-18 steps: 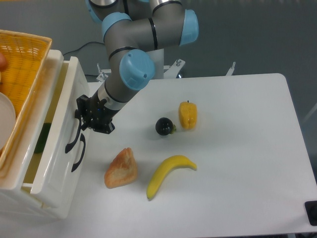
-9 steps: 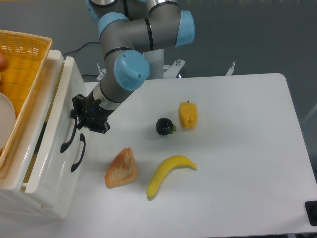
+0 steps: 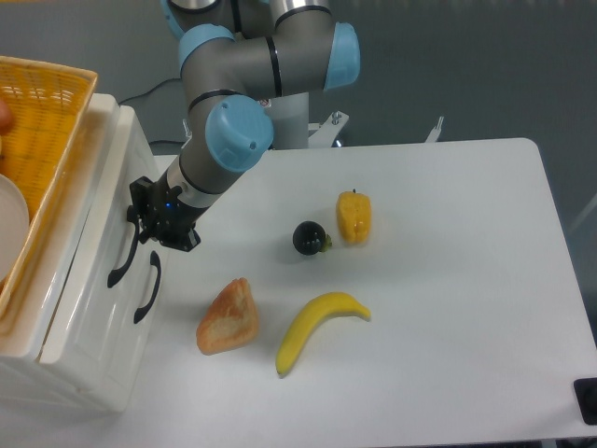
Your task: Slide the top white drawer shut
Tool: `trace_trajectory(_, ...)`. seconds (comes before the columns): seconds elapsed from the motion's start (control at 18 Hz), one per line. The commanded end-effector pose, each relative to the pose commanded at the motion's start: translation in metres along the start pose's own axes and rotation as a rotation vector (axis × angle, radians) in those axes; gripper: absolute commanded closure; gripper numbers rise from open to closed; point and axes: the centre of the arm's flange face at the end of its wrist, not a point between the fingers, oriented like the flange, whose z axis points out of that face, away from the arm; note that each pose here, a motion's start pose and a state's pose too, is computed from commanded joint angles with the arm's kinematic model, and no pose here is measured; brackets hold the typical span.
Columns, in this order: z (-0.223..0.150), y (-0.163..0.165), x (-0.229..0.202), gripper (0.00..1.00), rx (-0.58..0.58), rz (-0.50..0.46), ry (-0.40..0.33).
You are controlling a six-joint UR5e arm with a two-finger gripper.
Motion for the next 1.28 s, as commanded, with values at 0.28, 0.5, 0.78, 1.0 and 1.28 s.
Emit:
trace_trajectory(0.28,0.003,-0.002,0.003,1.0,-0.004,0.005,0.004)
trace_trajectory(0.5,0.003,-0.002,0.003,1.0,-0.003,0.006,0.003)
trace_trajectory(0.78,-0.002,0.001,-0.004,0.9,0.002,0.008,-0.004)
trace_trajectory(1.0,-0.026,0.019,-0.031,0.69,0.026,-0.043,-0.039)
trace_trajectory(1.28,-0.064,0.053,-0.071,0.45,0.035,-0.126,-0.108)
